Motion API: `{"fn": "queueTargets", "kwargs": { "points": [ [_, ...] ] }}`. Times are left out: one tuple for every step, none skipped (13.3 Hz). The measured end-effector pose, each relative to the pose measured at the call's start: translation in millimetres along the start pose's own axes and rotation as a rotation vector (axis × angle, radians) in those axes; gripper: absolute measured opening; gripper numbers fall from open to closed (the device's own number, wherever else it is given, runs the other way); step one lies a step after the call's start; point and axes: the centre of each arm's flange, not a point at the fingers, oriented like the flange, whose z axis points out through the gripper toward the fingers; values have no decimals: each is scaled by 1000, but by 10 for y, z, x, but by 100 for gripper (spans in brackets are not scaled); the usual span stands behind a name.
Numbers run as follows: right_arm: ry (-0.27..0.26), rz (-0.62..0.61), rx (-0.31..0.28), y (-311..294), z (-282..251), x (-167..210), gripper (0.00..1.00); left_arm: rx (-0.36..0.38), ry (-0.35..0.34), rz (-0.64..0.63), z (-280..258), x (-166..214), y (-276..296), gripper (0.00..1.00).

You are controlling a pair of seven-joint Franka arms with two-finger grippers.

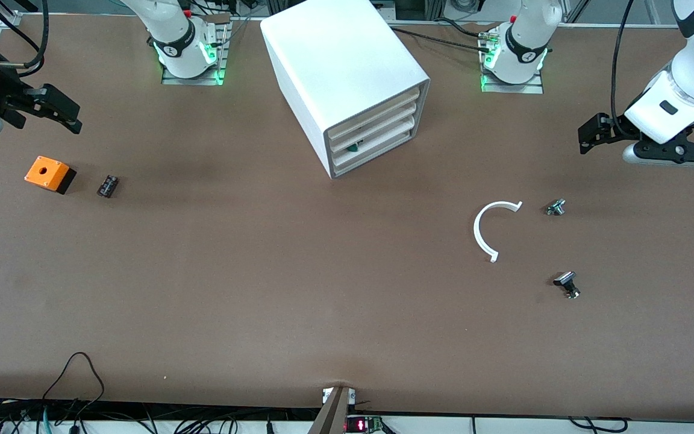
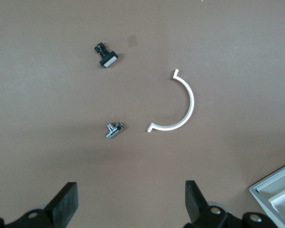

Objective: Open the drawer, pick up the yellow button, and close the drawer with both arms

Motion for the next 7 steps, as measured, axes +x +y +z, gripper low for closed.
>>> {"fn": "queueTargets", "kwargs": {
  "points": [
    [0, 0, 0, 0, 0, 0, 100, 0, 0, 0, 0, 0, 0, 100],
    [0, 0, 0, 3, 0, 1, 100, 0, -1, 0, 1, -1, 0, 100],
    [0, 1, 0, 8, 1, 2, 100, 0, -1, 0, 1, -1, 0, 100],
    [0, 2, 0, 11, 2, 4, 100, 0, -1, 0, 1, -1, 0, 100],
    [-1, 2, 0, 11, 4, 5, 100, 0, -1, 0, 1, -1, 0, 100],
    [-1, 2, 0, 11, 6, 6, 100, 0, -1, 0, 1, -1, 0, 100],
    [-1, 2, 0, 12, 8, 7, 100, 0, -1, 0, 1, -1, 0, 100]
  ]
}}
